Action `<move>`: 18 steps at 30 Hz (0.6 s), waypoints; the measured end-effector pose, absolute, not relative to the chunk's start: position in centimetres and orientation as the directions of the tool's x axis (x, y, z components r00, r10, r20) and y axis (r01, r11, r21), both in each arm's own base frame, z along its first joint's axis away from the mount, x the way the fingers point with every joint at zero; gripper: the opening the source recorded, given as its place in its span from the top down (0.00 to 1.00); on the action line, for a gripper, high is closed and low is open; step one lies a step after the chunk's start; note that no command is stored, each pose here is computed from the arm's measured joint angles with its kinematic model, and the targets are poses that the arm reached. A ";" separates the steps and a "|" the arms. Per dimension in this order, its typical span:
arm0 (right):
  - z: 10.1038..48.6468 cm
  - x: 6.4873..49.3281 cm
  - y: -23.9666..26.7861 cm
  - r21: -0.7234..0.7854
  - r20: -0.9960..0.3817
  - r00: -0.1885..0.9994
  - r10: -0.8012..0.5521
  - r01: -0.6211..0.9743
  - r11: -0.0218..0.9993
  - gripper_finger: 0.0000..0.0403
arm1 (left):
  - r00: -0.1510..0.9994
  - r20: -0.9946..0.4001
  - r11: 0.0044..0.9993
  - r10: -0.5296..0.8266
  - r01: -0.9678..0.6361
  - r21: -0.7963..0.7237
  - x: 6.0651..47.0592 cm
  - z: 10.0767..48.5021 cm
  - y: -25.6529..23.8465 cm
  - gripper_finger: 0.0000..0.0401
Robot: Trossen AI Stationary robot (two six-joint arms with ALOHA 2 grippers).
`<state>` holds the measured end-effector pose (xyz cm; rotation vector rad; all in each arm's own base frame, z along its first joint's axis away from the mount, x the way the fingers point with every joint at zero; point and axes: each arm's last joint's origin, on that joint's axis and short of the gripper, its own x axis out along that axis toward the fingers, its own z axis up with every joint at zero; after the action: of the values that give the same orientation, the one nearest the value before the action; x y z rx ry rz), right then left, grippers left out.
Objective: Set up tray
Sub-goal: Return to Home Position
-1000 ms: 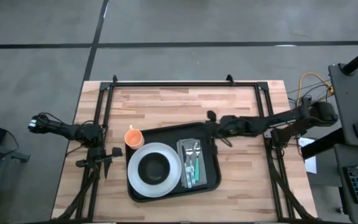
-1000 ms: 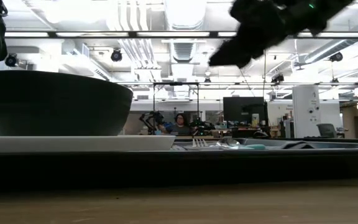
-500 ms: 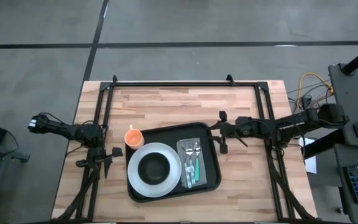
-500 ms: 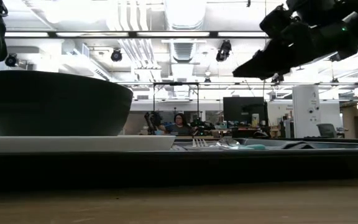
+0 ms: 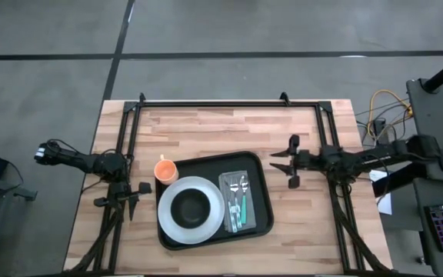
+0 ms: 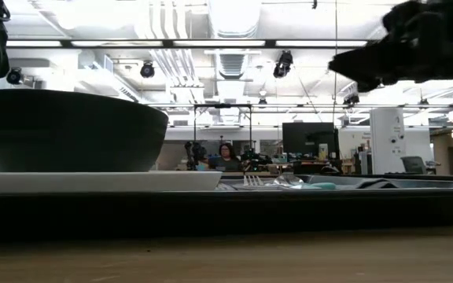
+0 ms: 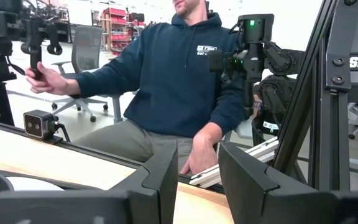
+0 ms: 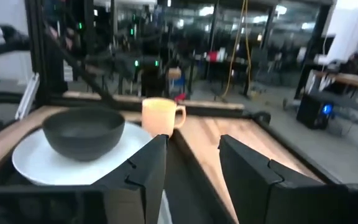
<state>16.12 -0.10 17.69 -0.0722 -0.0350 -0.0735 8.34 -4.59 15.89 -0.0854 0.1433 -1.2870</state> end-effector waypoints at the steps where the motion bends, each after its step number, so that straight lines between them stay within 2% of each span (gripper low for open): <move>1: 17.5 15.7 -0.1 -0.071 0.060 0.996 -0.072 0.076 0.995 0.65 | 0.273 -0.059 0.279 -0.960 0.950 -0.144 8.3 15.9 -4.6 0.76; 3: 17.2 14.8 -0.1 -0.078 0.104 0.992 -0.073 0.081 0.994 0.65 | 0.273 -0.059 0.279 -0.960 0.950 -0.144 8.3 15.9 -4.6 0.76; 8: 17.4 14.1 -0.2 -0.074 0.107 0.990 -0.094 0.102 0.992 0.66 | 0.273 -0.059 0.279 -0.960 0.949 -0.144 8.3 15.9 -4.6 0.76; 18: 17.2 13.3 -0.2 -0.089 0.051 0.994 -0.098 0.102 0.991 0.66 | 0.273 -0.061 0.279 -0.960 0.949 -0.148 8.4 15.8 -4.6 0.76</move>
<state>13.28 -0.23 17.16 -0.0917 -0.0465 -0.1004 8.37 -4.59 15.85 -0.0879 0.1489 -1.2867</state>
